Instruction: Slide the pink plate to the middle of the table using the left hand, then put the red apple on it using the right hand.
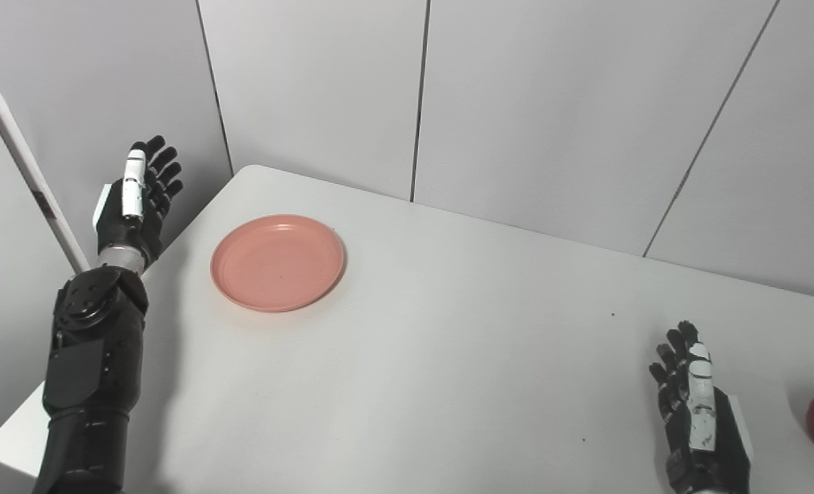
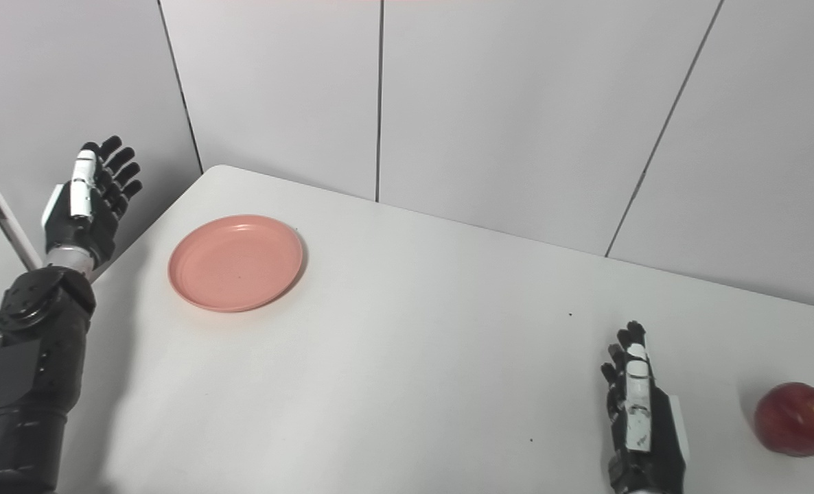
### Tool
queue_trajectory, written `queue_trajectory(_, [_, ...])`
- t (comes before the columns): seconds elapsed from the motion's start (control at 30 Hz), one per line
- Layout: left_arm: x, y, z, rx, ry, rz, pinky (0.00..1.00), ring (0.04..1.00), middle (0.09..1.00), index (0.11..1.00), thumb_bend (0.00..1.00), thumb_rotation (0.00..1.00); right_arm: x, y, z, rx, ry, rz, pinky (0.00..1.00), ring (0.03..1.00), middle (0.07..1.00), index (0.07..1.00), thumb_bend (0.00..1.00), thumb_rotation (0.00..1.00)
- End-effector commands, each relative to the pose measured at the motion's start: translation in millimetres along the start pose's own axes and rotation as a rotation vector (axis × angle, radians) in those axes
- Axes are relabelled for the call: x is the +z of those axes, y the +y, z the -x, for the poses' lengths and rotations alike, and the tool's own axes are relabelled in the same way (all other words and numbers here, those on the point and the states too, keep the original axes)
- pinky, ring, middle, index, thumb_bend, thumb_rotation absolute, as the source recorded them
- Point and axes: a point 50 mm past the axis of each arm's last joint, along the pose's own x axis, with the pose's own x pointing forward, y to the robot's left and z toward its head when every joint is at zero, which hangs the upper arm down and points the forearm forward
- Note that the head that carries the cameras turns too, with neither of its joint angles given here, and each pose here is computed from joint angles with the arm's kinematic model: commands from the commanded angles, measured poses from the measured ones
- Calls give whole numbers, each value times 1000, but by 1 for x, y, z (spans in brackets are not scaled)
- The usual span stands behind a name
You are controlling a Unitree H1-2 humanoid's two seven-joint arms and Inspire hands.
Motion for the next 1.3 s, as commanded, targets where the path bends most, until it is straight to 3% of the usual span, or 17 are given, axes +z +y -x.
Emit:
queue_trajectory(0.0, [20,-5,-8,-23,-89,-14,922,925,912,880,306,1000,17,1,-3,16,-88,8,1000,1000,1000,1000,332,1000])
queue_trajectory(0.87, [-24,-15,-6,-60,9,-9,931,911,892,867,295,1000,18,1,-3,15,-83,-3,1000,1000,1000,1000,331,1000])
queue_trajectory(1.27, [-43,-15,-2,-100,58,-10,958,943,931,916,274,1000,18,2,-3,4,-86,-2,1000,1000,1000,1000,319,1000])
